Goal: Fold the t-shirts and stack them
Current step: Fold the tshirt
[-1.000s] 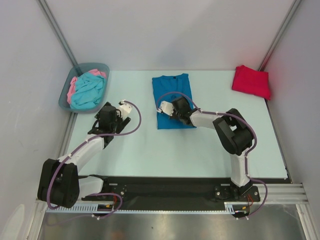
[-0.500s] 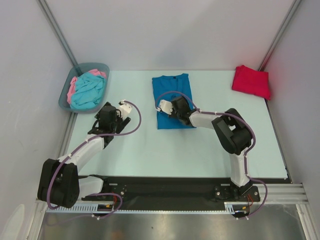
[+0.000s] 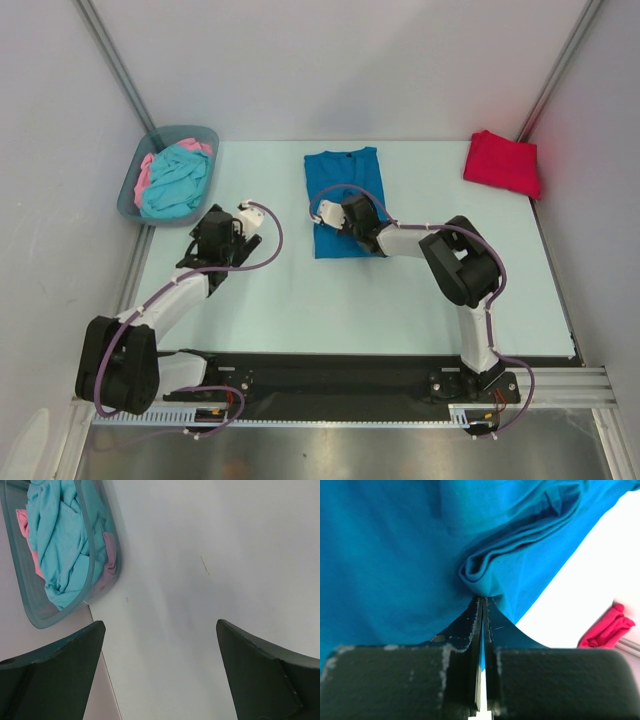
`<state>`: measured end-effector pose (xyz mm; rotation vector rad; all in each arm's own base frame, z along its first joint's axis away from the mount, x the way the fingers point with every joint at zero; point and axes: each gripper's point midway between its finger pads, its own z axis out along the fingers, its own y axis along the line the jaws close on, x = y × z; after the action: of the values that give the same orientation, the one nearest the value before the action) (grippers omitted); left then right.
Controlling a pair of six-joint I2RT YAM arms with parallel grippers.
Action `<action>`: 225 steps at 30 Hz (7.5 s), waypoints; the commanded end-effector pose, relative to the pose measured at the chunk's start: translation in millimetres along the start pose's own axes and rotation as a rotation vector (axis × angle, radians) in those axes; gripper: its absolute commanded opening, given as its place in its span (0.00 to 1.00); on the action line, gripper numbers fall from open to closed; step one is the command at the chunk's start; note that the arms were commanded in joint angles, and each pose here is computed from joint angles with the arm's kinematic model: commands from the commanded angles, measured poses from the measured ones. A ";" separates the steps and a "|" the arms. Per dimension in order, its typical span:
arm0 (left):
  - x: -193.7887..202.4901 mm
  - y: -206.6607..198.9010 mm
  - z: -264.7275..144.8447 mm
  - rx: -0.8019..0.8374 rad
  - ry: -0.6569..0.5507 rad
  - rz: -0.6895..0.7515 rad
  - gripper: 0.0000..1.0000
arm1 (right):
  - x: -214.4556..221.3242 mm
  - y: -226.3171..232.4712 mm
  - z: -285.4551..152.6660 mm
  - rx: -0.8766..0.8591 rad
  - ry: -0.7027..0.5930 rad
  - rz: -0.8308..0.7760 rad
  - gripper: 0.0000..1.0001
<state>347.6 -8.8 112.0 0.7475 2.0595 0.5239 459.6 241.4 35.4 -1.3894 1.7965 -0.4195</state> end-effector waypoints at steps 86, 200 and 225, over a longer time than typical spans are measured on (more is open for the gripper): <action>-2.2 2.2 1.7 -0.005 -0.014 0.000 1.00 | -89.6 -33.2 -11.4 0.371 -0.173 -0.125 0.56; -6.6 2.8 -1.6 0.000 -0.032 -0.013 1.00 | -63.9 -2.2 14.9 -0.065 -0.055 -0.020 0.54; -4.4 0.1 1.1 0.009 -0.022 -0.009 1.00 | -95.8 -40.4 12.2 0.099 -0.116 -0.063 0.00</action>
<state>346.0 -9.8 106.6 0.7597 2.0731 0.5141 485.0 304.3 54.3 -1.4569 1.7101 -0.4166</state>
